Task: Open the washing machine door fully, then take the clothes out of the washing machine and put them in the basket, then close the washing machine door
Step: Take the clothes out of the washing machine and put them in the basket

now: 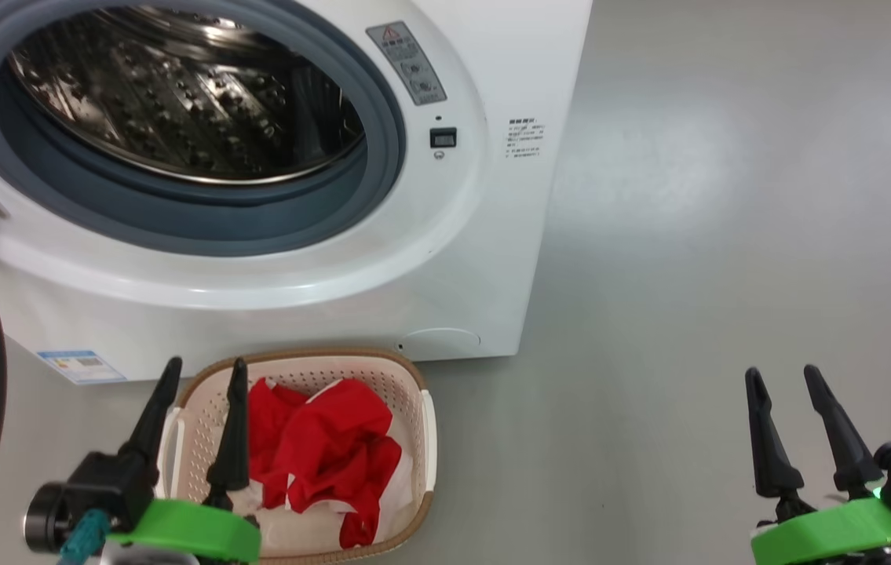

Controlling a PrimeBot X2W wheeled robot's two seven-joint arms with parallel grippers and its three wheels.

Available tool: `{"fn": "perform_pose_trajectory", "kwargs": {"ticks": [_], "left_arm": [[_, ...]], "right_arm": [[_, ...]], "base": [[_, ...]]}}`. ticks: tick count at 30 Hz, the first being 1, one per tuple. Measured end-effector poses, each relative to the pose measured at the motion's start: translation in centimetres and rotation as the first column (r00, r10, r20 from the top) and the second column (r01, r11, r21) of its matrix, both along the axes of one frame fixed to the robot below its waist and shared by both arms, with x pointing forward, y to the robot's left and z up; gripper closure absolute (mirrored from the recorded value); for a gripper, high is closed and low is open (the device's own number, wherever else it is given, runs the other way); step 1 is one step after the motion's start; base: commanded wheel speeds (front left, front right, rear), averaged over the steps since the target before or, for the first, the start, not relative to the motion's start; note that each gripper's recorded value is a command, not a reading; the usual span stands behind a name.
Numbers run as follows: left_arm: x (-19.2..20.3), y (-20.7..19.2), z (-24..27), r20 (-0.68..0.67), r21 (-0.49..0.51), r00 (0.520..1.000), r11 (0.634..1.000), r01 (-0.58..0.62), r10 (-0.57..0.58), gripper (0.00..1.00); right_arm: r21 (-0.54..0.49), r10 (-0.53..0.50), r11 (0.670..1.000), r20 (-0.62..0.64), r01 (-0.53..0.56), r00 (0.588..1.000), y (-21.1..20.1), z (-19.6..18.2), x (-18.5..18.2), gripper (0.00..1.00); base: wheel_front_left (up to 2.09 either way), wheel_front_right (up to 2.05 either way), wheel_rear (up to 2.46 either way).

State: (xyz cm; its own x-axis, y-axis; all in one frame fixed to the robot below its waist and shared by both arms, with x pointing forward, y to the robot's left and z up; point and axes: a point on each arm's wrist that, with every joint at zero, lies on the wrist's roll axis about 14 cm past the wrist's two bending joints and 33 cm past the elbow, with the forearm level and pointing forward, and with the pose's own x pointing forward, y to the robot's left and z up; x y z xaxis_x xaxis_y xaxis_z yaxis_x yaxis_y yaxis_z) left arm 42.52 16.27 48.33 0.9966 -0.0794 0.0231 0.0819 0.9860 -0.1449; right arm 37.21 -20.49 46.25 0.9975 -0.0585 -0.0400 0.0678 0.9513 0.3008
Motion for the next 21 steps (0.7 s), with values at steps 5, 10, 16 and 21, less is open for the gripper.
{"fn": "perform_pose_trajectory", "kwargs": {"ticks": [5,10,16,21], "left_arm": [[-1.9,0.4,0.6,0.015,0.015,1.0,1.0,-0.005,0.005,0.0],[-2.8,0.5,1.0,0.028,0.024,1.0,1.0,-0.006,0.005,0.0],[-2.8,0.6,1.1,0.033,0.025,0.999,1.0,-0.007,0.007,0.0],[-3.1,0.7,0.9,0.025,0.027,1.0,1.0,-0.009,0.008,0.0]], "right_arm": [[0.0,-0.009,1.0,-0.002,0.009,1.0,-0.3,0.1,-1.4,0.0],[-0.001,-0.014,1.0,0.005,0.014,1.0,-0.4,0.4,-1.9,0.0],[-0.001,-0.015,1.0,0.005,0.015,1.0,-0.5,0.3,-1.9,0.0],[-0.007,-0.013,1.0,0.001,0.013,1.0,-0.4,0.3,-1.8,0.0]], "base": [[0.0,0.0,0.0],[0.0,0.0,0.0],[0.0,0.0,0.0],[0.0,0.0,0.0]]}}
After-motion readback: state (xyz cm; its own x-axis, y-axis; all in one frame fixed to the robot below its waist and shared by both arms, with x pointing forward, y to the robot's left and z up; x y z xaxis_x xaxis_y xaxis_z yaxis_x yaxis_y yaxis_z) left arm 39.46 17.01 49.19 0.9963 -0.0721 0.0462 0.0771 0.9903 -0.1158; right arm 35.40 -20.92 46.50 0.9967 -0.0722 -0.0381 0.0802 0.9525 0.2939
